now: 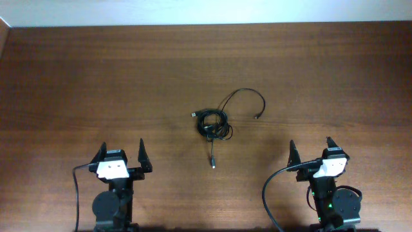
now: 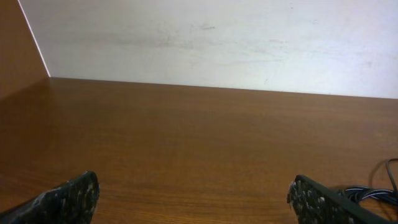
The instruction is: Untangle cables
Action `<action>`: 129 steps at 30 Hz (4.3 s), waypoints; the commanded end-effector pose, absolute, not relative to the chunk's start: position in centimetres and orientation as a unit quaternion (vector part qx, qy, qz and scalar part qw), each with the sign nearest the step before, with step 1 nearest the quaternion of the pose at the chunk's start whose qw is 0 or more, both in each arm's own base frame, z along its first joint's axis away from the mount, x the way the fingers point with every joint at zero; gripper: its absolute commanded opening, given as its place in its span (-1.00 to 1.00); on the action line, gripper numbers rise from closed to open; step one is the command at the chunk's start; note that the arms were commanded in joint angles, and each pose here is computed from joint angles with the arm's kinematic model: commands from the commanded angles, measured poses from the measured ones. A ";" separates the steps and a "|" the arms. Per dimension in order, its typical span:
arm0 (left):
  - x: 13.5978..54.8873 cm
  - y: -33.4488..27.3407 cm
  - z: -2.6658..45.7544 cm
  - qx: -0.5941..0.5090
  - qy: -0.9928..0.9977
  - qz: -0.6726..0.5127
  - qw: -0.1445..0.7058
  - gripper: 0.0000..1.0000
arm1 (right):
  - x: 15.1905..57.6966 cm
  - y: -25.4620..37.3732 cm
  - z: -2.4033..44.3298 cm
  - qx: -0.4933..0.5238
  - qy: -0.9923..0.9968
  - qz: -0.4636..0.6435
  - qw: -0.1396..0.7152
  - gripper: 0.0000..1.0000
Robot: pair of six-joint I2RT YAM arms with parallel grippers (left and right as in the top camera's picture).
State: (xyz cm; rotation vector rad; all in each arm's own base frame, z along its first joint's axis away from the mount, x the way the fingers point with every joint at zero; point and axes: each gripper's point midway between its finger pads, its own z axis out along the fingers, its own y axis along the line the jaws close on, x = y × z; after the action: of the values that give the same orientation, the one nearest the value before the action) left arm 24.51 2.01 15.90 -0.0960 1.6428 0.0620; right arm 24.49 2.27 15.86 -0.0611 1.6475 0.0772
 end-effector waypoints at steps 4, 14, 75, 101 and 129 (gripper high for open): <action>24.5 2.3 15.7 -0.042 0.732 0.038 0.679 0.98 | 24.5 2.4 15.5 -0.029 0.735 0.033 0.677 0.97; 24.6 -0.3 18.9 0.012 0.687 -0.016 0.726 0.98 | 24.5 2.4 15.5 -0.029 0.735 0.033 0.677 0.97; 35.8 -16.2 9.8 0.008 0.964 -0.067 0.256 0.16 | 24.5 2.3 15.5 -0.029 0.735 0.033 0.677 0.97; 34.1 -17.3 0.5 -0.049 0.985 -0.014 0.162 -1.00 | 24.5 2.4 15.5 -0.029 0.735 0.033 0.677 0.97; 27.2 -13.9 16.7 -0.175 0.953 -0.122 0.216 -1.00 | 24.5 2.4 15.5 -0.029 0.735 0.033 0.677 0.97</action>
State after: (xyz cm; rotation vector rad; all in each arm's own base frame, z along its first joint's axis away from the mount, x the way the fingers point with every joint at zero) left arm 26.42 -13.72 14.35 -0.5087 2.7321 -0.2575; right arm 24.50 2.32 15.85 -0.0627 1.6470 0.0787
